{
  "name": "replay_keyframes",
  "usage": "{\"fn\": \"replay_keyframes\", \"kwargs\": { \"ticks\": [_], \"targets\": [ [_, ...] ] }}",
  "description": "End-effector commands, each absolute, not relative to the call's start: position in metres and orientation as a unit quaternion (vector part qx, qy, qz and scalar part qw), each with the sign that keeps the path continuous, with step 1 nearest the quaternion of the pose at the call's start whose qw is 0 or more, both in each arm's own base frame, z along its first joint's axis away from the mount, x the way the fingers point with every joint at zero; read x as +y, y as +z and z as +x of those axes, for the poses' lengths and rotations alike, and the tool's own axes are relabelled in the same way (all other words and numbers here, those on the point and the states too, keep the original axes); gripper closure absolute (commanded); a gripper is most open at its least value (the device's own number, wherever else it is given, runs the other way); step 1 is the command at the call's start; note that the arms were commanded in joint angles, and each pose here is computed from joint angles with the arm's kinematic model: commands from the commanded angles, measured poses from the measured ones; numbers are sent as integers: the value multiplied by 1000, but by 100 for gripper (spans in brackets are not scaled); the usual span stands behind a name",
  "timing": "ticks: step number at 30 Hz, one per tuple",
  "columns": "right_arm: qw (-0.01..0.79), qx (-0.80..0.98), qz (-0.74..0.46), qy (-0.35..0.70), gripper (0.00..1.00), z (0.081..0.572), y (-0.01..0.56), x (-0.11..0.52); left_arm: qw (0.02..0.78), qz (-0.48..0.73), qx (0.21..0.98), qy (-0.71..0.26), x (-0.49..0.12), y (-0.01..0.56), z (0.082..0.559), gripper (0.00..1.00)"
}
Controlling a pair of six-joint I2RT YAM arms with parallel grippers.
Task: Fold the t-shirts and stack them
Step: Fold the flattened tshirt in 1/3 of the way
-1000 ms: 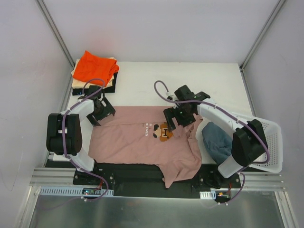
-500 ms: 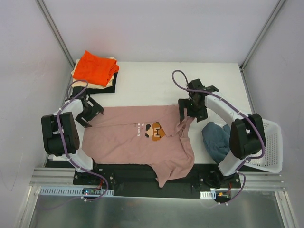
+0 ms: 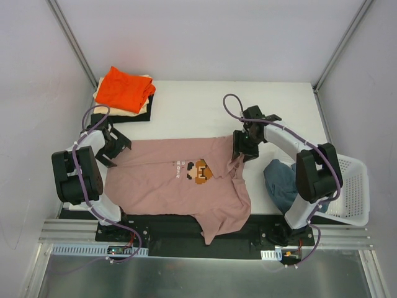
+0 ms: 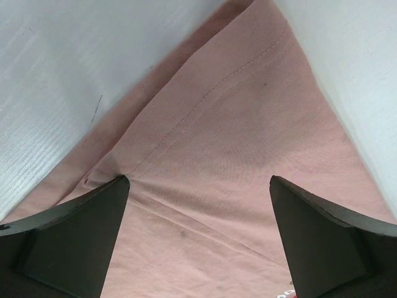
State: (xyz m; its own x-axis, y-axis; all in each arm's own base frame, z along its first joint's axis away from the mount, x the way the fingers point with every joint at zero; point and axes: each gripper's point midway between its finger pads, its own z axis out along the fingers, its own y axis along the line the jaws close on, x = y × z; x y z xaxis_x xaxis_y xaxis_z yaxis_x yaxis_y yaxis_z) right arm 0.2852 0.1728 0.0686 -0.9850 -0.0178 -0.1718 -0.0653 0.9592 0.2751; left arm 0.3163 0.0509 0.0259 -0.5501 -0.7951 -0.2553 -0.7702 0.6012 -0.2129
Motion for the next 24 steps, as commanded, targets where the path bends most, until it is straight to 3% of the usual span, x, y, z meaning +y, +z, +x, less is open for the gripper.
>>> {"fn": "replay_keyframes", "kwargs": {
  "ticks": [1, 8, 11, 17, 24],
  "targets": [
    [78, 984, 2, 158, 48, 289, 60, 182, 139, -445, 884, -28, 51, 15, 299, 1],
    [59, 989, 14, 135, 57, 277, 44, 172, 134, -447, 884, -28, 51, 12, 298, 1],
    [61, 989, 15, 138, 67, 277, 42, 172, 132, -447, 884, -28, 50, 11, 298, 1],
    [56, 987, 21, 149, 99, 270, 43, 175, 135, -446, 884, -29, 50, 13, 298, 1],
    [41, 993, 34, 105, 99, 237, 71, 161, 137, -448, 883, -25, 52, 14, 296, 1]
  ]
}}
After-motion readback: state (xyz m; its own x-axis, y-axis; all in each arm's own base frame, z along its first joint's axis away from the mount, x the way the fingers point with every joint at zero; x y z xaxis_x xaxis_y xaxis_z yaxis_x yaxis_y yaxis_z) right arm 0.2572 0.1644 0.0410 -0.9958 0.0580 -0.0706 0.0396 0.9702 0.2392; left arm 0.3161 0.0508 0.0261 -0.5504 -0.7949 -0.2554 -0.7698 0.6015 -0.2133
